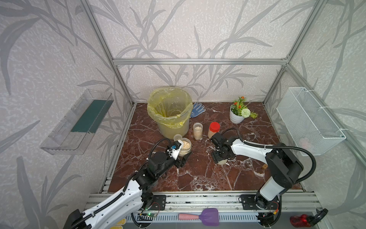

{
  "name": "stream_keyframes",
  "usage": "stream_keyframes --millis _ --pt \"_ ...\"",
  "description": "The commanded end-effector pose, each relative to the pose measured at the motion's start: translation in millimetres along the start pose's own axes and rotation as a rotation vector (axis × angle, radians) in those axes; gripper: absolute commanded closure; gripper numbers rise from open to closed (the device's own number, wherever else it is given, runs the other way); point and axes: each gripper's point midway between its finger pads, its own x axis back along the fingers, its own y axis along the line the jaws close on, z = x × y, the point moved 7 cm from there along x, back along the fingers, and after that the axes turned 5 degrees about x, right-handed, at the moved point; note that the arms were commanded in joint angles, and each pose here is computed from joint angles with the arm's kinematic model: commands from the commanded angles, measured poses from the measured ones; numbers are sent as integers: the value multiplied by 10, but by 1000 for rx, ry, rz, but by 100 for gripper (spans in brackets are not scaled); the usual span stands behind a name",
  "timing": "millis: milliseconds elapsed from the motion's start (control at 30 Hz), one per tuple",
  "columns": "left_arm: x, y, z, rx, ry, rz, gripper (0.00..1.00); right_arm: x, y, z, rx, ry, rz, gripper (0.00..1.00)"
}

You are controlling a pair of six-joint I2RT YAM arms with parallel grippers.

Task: Empty expired oatmeal from jars
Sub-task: Place the lid at the center of the board.

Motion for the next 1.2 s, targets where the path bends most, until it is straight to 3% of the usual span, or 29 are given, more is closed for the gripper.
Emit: stream_keyframes --millis 0,233,533,1000,1167 --pt "40 14 -197 24 -86 -13 100 1 1 55 2 3 0 8" --pt "53 5 -245 35 -97 -6 100 187 -32 42 -9 -46 1 0" --pt "91 -18 -377 44 -98 8 100 885 -82 -42 37 -227 -52 1" --pt "144 -38 -809 22 -92 0 100 2014 250 41 216 -606 -570 9" --pt "114 17 -987 7 -97 -65 100 2407 316 -42 291 -748 -669 9"
